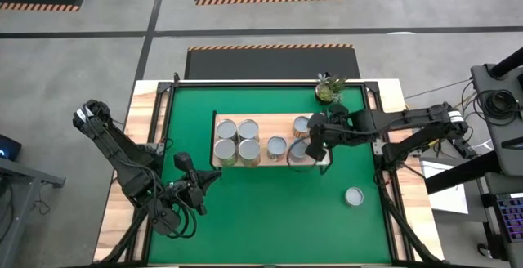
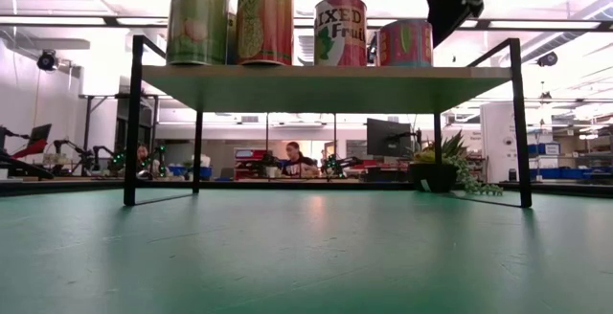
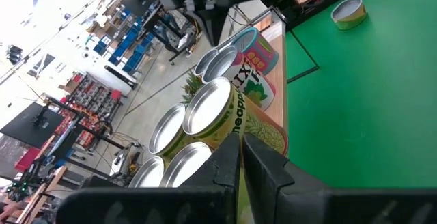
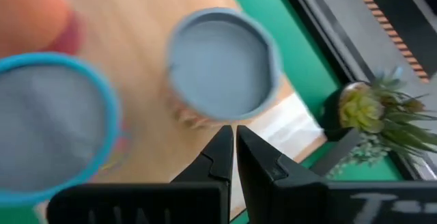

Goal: Pick and place cans onto a shelf
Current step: Adjust the cans on the shelf

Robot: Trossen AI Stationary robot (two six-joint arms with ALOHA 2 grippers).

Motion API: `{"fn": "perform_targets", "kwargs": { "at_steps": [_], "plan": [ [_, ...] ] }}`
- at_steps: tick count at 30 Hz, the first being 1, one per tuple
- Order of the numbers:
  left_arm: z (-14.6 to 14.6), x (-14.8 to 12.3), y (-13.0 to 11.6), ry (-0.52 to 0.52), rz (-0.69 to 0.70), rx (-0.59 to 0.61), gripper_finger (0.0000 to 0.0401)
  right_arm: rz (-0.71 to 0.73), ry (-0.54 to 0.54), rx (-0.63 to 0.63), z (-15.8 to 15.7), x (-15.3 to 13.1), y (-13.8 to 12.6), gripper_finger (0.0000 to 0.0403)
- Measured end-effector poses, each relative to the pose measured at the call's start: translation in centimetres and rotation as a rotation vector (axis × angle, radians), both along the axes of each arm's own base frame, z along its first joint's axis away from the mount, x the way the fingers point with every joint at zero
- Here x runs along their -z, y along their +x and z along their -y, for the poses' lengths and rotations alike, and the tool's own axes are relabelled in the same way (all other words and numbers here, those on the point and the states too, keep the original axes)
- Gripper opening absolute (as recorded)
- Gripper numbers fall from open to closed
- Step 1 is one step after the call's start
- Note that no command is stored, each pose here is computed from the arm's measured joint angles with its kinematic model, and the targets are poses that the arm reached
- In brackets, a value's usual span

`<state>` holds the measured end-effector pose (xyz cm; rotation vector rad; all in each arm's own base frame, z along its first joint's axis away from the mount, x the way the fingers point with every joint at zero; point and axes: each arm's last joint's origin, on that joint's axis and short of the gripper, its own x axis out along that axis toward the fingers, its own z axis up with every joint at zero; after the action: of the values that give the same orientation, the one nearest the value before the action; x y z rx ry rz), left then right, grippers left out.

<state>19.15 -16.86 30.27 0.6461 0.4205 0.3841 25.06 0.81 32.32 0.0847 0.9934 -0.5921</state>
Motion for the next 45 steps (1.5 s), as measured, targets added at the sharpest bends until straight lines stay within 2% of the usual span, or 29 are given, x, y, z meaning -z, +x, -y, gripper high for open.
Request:
{"fn": "perform_targets", "kwargs": {
  "at_steps": [10,24,37,45],
  "plan": [
    [0.0,0.0,0.0,0.000,0.000,0.000,0.0000,-0.034,-0.021,0.053,2.9,0.0,0.0,0.0009],
    [0.0,0.0,0.0,0.000,0.000,0.000,0.0000,-0.008,-0.021,0.035,3.0,-0.1,0.3,0.0009],
    [0.0,0.0,0.0,0.000,0.000,0.000,0.0000,0.008,-0.021,0.035,3.0,0.9,0.6,0.0009],
    [0.0,0.0,0.0,0.000,0.000,0.000,0.0000,0.034,0.014,-0.012,2.9,1.4,1.0,0.0009]
  ]
}}
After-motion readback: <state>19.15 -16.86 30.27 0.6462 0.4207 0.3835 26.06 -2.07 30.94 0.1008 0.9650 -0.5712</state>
